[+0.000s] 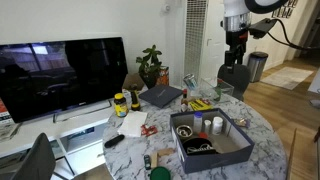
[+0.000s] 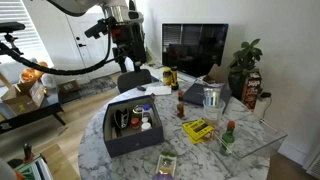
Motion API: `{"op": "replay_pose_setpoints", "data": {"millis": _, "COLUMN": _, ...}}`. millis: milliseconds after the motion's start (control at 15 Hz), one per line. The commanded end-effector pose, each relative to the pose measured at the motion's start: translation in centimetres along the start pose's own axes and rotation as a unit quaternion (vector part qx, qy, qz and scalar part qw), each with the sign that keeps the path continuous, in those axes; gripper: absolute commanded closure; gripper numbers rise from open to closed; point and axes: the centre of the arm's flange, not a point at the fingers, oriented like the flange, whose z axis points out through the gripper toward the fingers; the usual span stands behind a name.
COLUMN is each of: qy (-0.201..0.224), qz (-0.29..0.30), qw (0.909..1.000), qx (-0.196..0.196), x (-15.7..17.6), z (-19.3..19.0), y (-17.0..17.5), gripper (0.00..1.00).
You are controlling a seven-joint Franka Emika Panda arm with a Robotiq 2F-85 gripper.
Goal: Pick up the sauce bottle from the table and put it in the box.
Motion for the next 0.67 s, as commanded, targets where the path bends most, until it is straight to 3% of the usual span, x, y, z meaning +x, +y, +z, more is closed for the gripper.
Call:
{"op": "replay_pose_setpoints", "data": {"millis": 0, "qy": 0.000, "qz": 0.000, "qw": 1.0000, "qx": 0.000, "x": 0.0, "z": 0.0, "y": 0.0, "gripper": 0.00}}
{"op": "replay_pose_setpoints", "data": {"millis": 67, "qy": 0.000, "qz": 0.000, "qw": 1.0000, "qx": 0.000, "x": 0.0, "z": 0.0, "y": 0.0, "gripper": 0.00}}
{"op": "replay_pose_setpoints", "data": {"millis": 200, "qy": -0.001, "qz": 0.064, "qw": 0.9976, "qx": 0.028, "x": 2.2, "z": 0.0, "y": -0.6, "gripper": 0.00}}
{"op": "replay_pose_setpoints", "data": {"millis": 400, "qy": 0.008, "qz": 0.139, "qw": 0.9889, "qx": 0.051, "x": 8.7, "z": 1.1, "y": -3.4, "gripper": 0.00}}
{"op": "replay_pose_setpoints", "data": {"millis": 600, "qy": 0.033, "qz": 0.205, "qw": 0.9774, "qx": 0.041, "x": 13.9, "z": 2.8, "y": -5.7, "gripper": 0.00}}
